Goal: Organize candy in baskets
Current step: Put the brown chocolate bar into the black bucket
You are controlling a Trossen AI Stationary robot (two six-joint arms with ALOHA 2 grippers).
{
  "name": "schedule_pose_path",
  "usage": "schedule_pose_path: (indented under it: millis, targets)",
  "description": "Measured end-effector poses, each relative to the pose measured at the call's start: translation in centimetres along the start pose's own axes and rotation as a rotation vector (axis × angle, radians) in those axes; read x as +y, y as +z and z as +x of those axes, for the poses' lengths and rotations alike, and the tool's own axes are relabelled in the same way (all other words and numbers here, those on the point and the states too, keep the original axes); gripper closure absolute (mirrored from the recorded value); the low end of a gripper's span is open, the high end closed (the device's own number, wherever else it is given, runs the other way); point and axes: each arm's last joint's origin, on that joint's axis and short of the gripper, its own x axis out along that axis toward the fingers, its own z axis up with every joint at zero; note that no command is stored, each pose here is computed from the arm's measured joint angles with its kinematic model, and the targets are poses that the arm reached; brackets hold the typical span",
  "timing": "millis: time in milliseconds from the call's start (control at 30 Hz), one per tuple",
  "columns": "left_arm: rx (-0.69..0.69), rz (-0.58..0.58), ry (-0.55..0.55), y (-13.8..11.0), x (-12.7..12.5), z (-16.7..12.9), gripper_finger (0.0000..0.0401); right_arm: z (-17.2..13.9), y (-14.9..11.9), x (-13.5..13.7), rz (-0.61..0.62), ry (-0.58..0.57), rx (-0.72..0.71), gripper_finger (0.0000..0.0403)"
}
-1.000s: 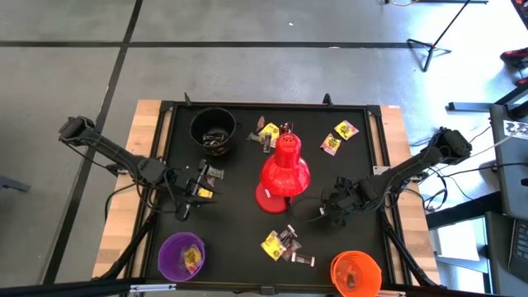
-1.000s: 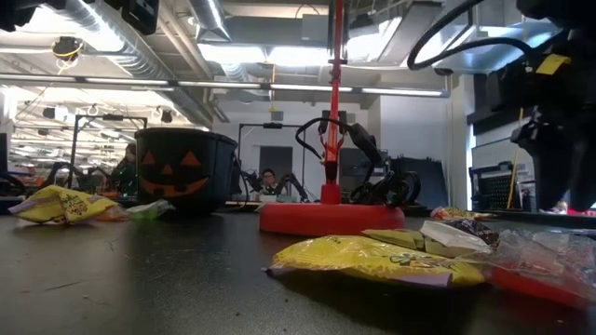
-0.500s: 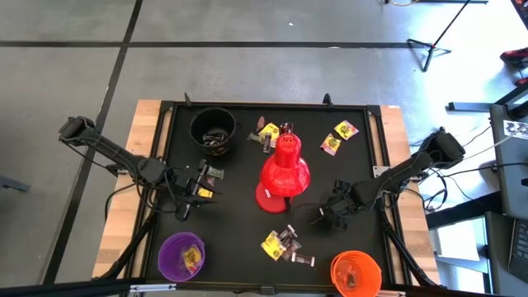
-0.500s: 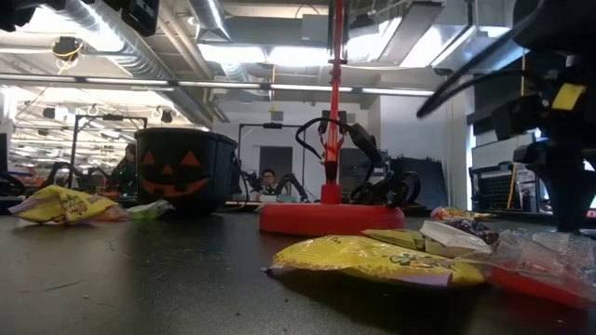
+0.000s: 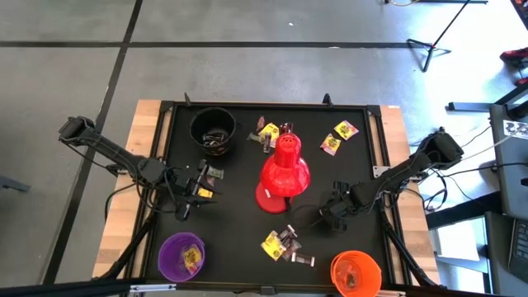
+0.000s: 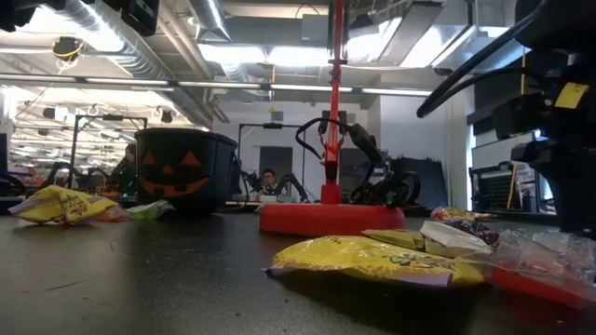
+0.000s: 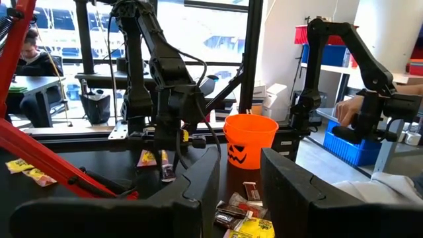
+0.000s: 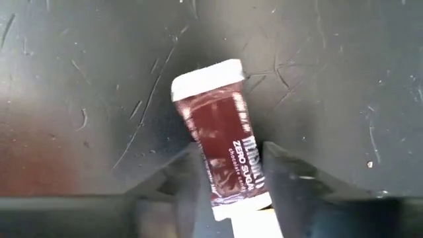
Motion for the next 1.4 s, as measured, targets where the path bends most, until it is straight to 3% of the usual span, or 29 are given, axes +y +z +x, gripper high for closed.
schedule_pose_path:
  millis: [167,367,500,833,967,1100,1400]
  targets:
    - [0.0,0.0,0.0,0.0,0.0,0.0,0.03,0.0,0.0,-0.1,-0.001,-0.023,-0.009,0.0335]
    - [-0.002,-0.003,0.023,0.0,0.1,0.0,0.03,-1.0,0.8,0.1,0.006,-0.046,-0.066,0.0332]
    - [-0.003,-0.005,0.036,0.0,0.1,0.0,0.03,-3.0,2.2,0.6,0.009,-0.03,-0.18,0.0332]
    - [0.01,-0.026,0.067,-0.3,0.1,0.3,0.03,-6.7,5.5,2.3,-0.034,0.071,-0.38,0.0386]
    - [0.033,-0.02,0.084,-0.9,0.1,0.8,0.03,-6.8,5.4,2.2,-0.039,0.058,-0.362,0.0396]
    - [0.051,-0.016,0.088,-1.5,0.1,1.4,0.03,-6.0,4.5,1.7,-0.026,0.018,-0.29,0.0373]
    - [0.045,-0.013,0.088,-2.0,0.0,2.2,0.03,-2.9,2.9,0.4,0.039,0.002,-0.21,0.0233]
